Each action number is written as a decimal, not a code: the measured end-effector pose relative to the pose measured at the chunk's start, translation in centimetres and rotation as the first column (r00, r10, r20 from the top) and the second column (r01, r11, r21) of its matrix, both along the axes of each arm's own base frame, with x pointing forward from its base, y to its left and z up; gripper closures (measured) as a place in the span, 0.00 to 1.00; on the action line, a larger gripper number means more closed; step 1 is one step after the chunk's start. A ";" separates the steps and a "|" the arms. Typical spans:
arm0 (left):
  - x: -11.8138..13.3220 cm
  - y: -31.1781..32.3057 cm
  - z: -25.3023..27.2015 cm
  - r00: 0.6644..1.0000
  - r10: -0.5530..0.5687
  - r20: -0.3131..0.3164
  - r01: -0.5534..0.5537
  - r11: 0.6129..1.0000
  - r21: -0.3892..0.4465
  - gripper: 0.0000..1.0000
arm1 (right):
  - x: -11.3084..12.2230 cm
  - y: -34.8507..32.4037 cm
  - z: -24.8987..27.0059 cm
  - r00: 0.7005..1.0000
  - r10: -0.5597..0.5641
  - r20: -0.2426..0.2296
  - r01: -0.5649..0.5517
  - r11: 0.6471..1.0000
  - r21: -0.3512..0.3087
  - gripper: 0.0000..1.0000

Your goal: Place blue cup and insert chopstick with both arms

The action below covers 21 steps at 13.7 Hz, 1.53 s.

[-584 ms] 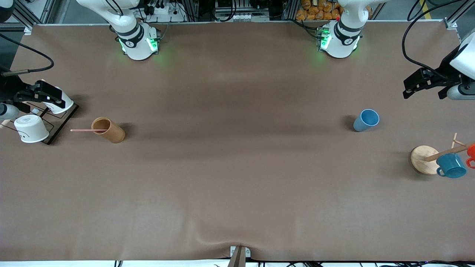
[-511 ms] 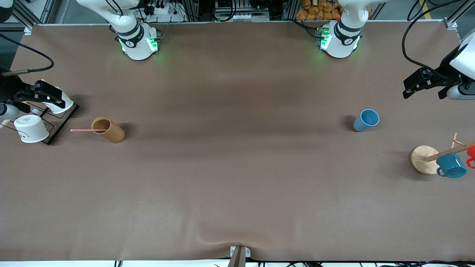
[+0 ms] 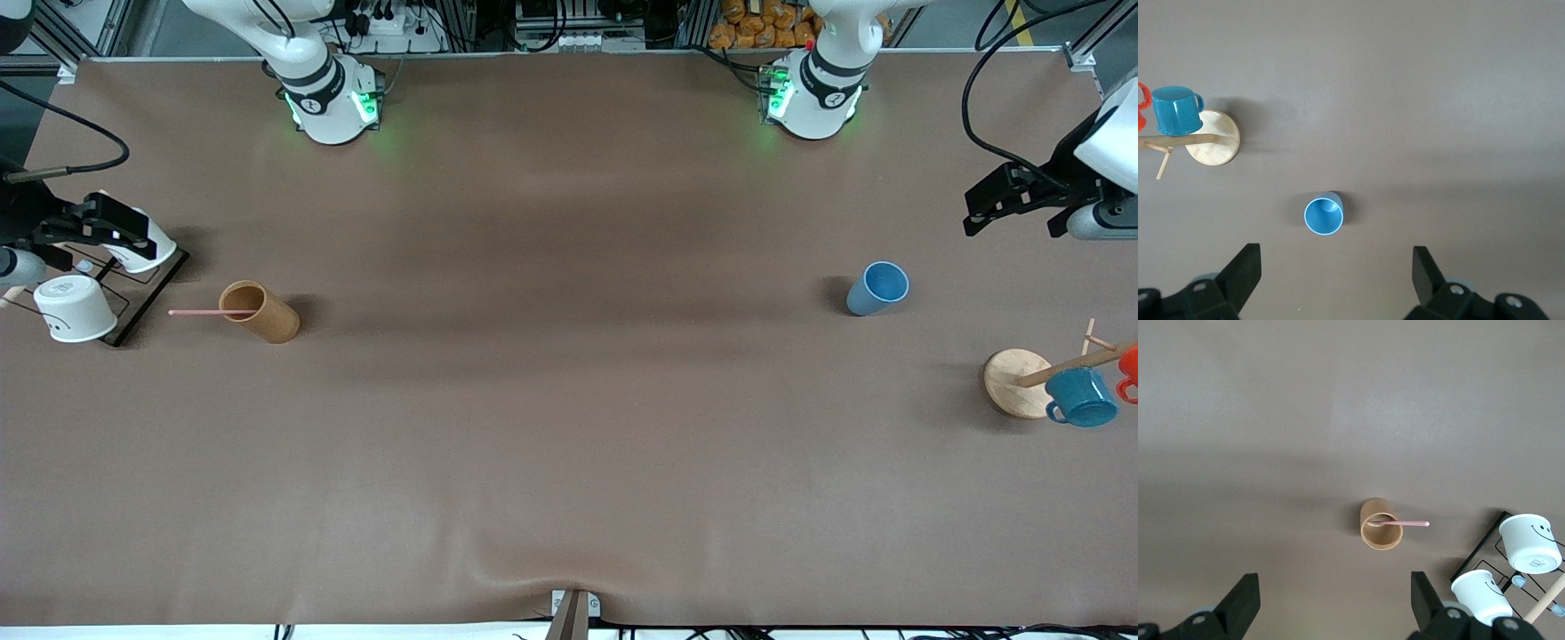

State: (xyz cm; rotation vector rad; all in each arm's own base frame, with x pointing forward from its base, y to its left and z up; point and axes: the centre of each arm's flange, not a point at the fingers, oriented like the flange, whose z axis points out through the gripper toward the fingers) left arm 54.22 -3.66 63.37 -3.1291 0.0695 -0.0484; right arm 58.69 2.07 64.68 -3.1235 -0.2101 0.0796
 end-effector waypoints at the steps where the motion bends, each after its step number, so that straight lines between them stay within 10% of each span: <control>1: 0.1 0.1 -0.4 1.000 -0.002 -0.009 0.002 1.000 0.000 0.00 | 0.0 0.0 0.0 1.000 0.000 0.000 0.000 1.000 0.000 0.00; 11: -0.3 5.7 -13.7 0.987 0.091 -0.132 -0.091 0.996 0.005 0.00 | 0.0 -0.1 0.1 1.000 -0.002 0.001 0.002 1.000 0.000 0.00; 21: -4.2 8.7 -27.5 0.986 0.118 -0.116 -0.114 0.993 0.033 0.00 | 0.0 -0.1 0.0 1.000 -0.002 -0.003 0.002 1.000 0.000 0.00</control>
